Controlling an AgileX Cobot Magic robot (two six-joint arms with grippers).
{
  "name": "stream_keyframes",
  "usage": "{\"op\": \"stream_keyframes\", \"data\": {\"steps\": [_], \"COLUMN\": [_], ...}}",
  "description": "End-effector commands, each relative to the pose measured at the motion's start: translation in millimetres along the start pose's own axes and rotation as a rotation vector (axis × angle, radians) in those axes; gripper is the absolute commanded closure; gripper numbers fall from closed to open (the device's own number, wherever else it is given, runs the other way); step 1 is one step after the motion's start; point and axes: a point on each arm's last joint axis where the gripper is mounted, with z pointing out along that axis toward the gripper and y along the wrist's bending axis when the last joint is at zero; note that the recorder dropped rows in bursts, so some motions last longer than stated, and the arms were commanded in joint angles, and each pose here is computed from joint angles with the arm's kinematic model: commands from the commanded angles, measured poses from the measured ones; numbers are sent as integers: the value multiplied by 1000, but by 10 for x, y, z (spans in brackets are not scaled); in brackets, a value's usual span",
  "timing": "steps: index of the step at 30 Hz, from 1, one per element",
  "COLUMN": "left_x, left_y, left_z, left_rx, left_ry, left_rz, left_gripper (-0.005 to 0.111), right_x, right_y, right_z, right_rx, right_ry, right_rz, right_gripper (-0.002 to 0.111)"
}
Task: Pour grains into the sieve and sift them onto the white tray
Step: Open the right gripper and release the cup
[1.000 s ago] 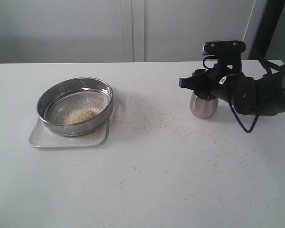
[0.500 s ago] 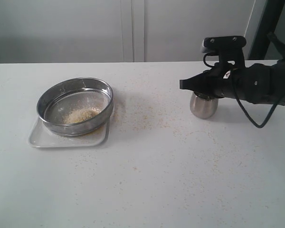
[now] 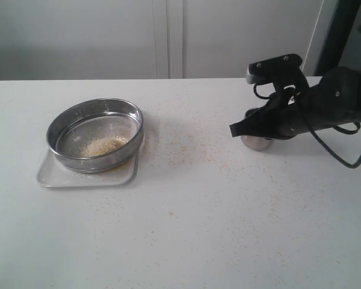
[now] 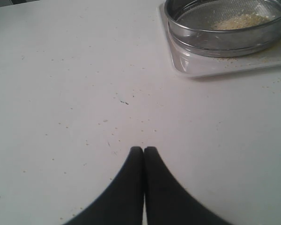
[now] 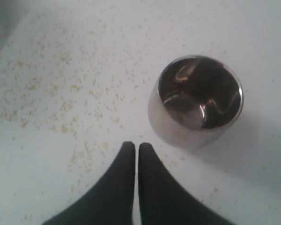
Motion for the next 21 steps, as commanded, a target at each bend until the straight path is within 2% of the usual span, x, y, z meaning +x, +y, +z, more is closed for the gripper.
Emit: {"op": "stream_keyframes", "data": {"steps": [1, 14, 21], "left_x": [12, 12, 12], "left_y": [-2, -2, -2], "left_z": [4, 4, 4], "left_rx": [0, 0, 0], "left_ry": [-1, -1, -1], "left_rz": [-5, -5, -5], "left_gripper": [107, 107, 107], "right_x": [59, 233, 357], "right_y": [0, 67, 41], "right_z": [-111, -283, -337], "right_rx": [-25, -101, -118], "right_ry": [92, 325, 468], "right_rz": [-31, -40, -93], "right_gripper": [105, 105, 105]}}
